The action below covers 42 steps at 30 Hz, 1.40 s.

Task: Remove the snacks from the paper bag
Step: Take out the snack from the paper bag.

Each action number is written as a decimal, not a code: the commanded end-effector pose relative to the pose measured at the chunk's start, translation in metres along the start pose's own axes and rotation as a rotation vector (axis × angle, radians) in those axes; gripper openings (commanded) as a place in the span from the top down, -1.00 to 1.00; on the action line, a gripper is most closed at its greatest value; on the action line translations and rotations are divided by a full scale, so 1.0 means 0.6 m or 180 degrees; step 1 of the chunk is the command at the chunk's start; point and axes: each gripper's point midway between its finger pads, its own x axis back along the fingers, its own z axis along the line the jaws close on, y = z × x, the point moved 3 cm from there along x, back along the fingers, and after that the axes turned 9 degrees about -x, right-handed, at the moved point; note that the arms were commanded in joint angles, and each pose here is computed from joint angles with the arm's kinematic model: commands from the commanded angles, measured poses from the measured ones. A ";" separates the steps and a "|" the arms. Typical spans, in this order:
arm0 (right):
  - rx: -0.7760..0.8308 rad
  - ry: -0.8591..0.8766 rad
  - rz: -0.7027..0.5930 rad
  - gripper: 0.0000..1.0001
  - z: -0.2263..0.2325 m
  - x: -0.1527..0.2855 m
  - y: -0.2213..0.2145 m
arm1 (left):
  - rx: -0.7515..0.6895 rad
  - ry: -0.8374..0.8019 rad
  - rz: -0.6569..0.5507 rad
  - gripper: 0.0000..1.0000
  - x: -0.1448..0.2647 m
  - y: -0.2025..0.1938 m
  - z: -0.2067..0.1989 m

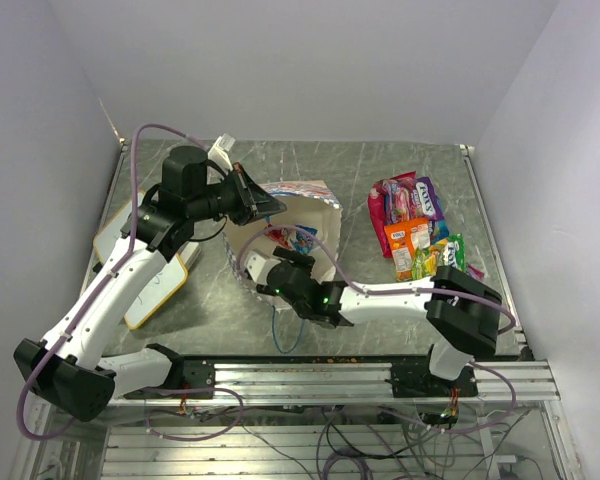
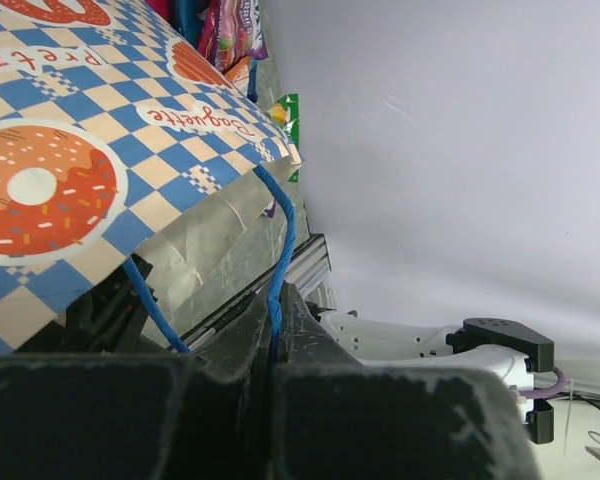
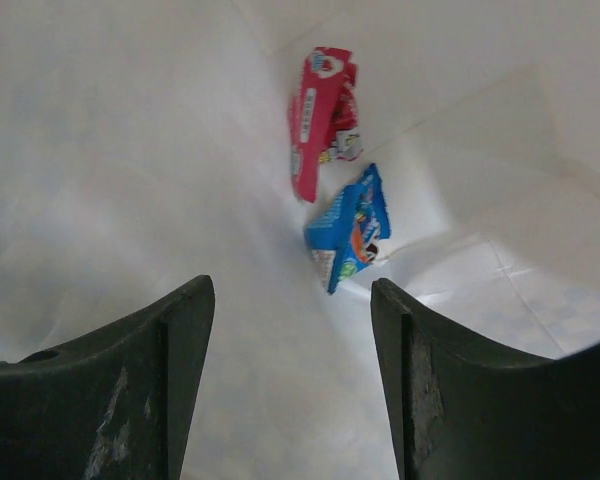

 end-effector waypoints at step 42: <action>-0.0452 0.0528 -0.0117 0.99 -0.065 -0.054 -0.017 | -0.0066 0.0069 -0.0219 0.86 0.015 0.016 -0.006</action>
